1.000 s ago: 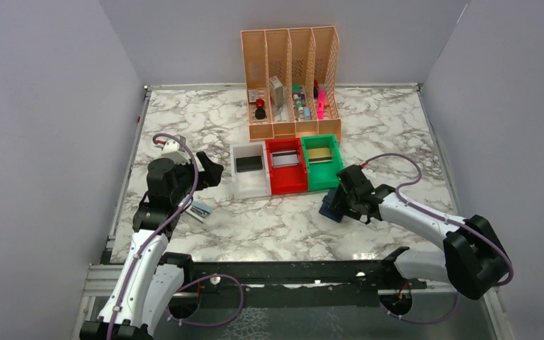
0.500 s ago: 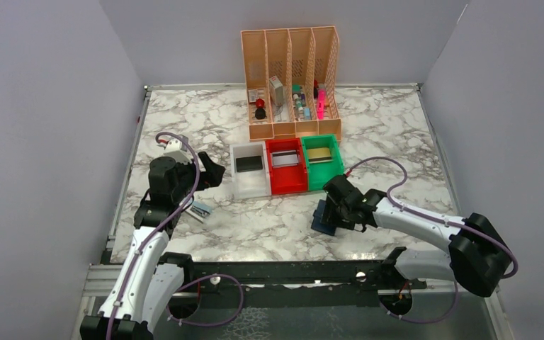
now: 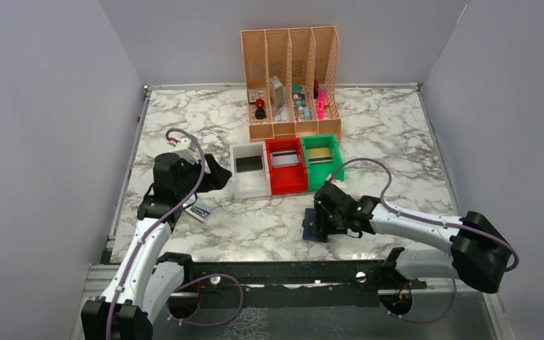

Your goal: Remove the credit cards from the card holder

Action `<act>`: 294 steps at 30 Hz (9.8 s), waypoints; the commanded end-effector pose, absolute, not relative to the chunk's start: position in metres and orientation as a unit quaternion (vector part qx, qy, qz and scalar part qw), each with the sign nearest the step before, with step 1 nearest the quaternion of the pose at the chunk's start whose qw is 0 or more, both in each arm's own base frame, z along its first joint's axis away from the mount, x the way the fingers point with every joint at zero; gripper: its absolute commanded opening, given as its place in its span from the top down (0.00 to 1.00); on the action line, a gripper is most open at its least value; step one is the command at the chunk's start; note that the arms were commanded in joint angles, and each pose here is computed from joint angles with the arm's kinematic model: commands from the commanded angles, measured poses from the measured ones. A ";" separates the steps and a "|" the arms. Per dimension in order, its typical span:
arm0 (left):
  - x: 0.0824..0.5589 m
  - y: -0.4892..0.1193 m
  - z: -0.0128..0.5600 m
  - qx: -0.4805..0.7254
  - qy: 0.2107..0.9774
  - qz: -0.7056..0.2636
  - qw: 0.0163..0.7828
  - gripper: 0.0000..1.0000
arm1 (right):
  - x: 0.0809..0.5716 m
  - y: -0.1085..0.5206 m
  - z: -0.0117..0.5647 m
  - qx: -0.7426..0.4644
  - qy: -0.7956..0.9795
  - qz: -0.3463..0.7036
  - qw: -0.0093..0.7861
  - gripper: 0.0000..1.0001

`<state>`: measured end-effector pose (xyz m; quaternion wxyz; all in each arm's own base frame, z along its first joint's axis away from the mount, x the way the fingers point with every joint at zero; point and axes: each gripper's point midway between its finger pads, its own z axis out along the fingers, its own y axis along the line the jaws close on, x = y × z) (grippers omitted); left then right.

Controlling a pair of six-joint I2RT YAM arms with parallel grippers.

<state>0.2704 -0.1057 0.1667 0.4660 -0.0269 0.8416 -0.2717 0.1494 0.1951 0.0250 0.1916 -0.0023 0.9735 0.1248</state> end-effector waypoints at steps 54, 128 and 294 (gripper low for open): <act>0.167 -0.367 0.015 0.215 0.911 -0.133 0.327 0.60 | 0.178 0.181 0.027 0.152 0.900 0.228 0.339 0.37; 0.136 -0.299 0.029 0.223 0.904 -0.158 0.328 0.62 | 0.171 0.209 0.009 0.057 0.931 0.221 0.284 0.60; 0.137 -0.233 0.005 0.099 0.919 -0.133 0.357 1.00 | 0.162 0.205 0.063 0.015 0.896 0.280 0.345 0.53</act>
